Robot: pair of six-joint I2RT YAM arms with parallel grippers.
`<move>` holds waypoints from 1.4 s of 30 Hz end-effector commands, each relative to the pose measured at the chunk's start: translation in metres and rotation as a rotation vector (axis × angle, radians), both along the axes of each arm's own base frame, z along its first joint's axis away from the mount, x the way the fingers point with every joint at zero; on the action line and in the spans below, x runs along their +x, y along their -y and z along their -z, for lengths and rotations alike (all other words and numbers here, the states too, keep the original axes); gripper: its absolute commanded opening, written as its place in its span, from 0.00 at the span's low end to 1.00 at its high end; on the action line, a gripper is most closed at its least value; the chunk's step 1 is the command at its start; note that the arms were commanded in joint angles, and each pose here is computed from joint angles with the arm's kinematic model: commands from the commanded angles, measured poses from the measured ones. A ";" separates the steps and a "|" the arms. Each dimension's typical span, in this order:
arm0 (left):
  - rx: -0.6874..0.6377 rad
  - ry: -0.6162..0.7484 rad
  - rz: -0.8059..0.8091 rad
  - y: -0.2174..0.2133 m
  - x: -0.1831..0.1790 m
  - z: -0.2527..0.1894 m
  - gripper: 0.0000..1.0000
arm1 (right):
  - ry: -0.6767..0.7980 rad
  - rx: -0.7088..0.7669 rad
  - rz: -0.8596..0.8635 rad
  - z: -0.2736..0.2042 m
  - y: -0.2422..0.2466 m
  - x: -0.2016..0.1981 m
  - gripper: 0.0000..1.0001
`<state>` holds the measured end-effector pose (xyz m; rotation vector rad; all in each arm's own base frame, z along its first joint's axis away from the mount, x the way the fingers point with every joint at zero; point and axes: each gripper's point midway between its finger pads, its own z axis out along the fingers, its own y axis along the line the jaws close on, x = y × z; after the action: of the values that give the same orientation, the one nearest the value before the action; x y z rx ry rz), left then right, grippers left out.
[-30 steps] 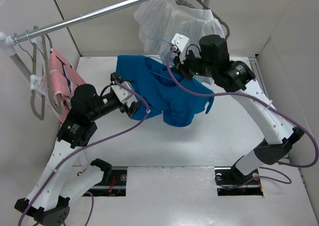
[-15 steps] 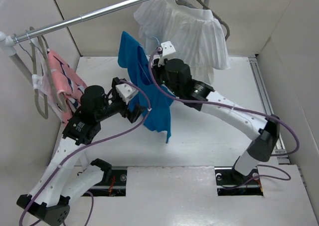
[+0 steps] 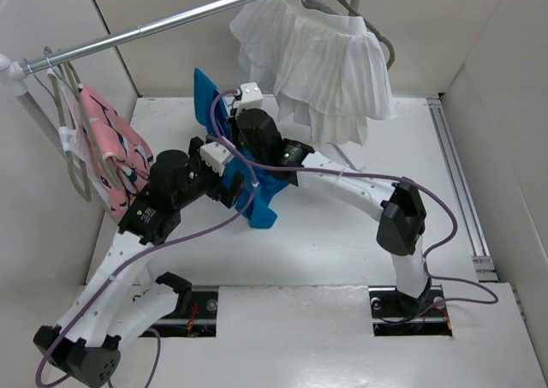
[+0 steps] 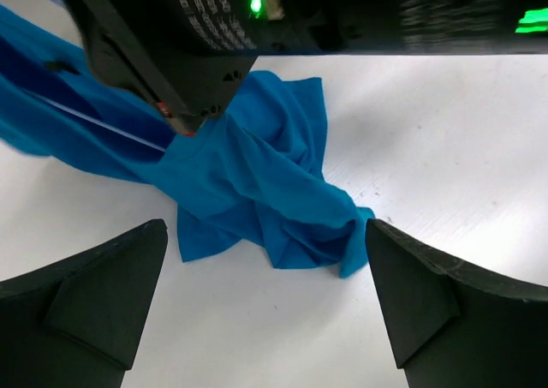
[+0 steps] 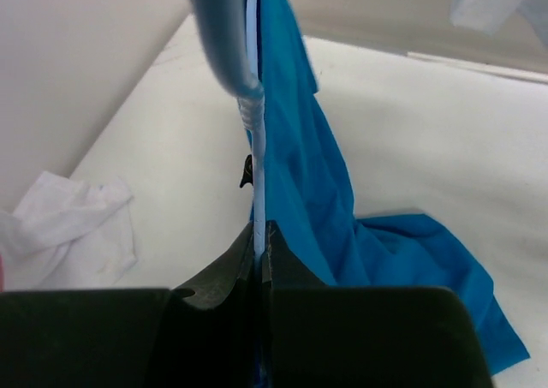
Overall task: Place the t-shirt on the hanger
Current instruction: Place tshirt on hanger
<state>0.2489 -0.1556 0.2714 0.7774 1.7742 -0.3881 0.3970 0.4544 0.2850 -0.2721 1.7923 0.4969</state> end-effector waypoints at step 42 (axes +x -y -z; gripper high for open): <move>0.103 0.474 -0.155 -0.014 0.061 0.050 1.00 | 0.100 0.540 0.036 -0.095 -0.032 -0.025 0.00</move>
<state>0.2985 -0.1498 0.2155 0.7570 1.4392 -0.0964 0.3955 0.4778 0.3093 0.0467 1.6288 0.7147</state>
